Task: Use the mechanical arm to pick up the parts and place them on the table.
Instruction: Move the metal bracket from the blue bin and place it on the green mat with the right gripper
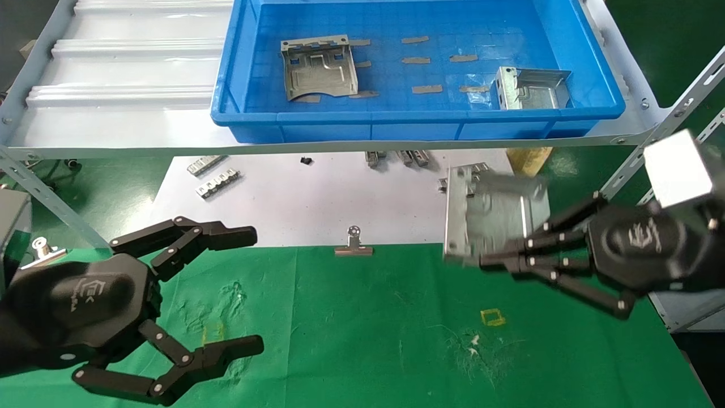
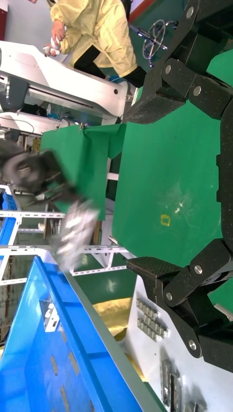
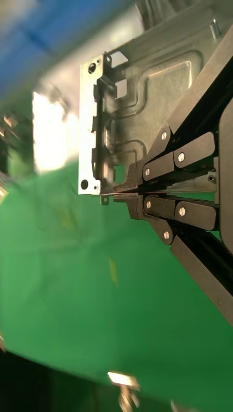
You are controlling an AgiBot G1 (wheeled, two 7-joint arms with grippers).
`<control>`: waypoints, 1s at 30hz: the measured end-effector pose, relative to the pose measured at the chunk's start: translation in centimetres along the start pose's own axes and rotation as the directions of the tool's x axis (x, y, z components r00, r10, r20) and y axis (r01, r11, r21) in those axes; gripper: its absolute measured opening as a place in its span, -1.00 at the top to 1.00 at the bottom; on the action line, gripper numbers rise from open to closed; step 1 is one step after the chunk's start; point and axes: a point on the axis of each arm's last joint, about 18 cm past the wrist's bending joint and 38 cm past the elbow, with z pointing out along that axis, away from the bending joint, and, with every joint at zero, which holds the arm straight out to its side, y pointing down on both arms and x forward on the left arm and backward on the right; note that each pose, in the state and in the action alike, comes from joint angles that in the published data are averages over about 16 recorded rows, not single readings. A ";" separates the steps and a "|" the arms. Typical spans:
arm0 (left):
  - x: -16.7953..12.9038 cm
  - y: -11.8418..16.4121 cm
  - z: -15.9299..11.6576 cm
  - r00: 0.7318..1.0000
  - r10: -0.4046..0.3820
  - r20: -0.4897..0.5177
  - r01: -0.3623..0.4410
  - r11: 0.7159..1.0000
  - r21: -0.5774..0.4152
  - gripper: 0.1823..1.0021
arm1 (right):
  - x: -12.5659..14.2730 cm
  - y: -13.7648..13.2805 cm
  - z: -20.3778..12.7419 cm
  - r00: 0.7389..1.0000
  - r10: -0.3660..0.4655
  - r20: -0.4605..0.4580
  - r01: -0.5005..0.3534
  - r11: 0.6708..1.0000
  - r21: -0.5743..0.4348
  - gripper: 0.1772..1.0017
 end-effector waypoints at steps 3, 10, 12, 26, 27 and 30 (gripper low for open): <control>0.0 0.0 0.0 1.000 0.000 0.000 0.000 1.000 0.000 -1.00 | -0.9 2.5 0.6 0.999 0.038 0.030 -0.036 0.998 -0.059 0.96; 0.0 0.0 0.0 1.000 0.000 0.000 0.000 1.000 0.000 -1.00 | -1.5 8.5 2.8 0.995 0.064 0.077 -0.046 0.975 -0.215 0.96; 0.0 0.0 0.0 1.000 0.000 0.000 0.000 1.000 0.000 -1.00 | -1.2 10.0 3.6 0.995 0.051 0.087 -0.027 0.966 -0.258 0.96; 0.0 0.0 0.0 1.000 0.000 0.000 0.000 1.000 0.000 -1.00 | 1.4 15.8 7.8 0.986 -0.111 0.127 0.154 0.901 -0.405 0.96; 0.0 0.0 0.0 1.000 0.000 0.000 0.000 1.000 0.000 -1.00 | 1.6 16.0 8.0 0.985 -0.118 0.126 0.160 0.899 -0.408 0.96; 0.0 0.0 0.0 1.000 0.000 0.000 0.000 1.000 0.000 -1.00 | 1.9 16.4 8.2 0.983 -0.133 0.124 0.173 0.892 -0.417 0.96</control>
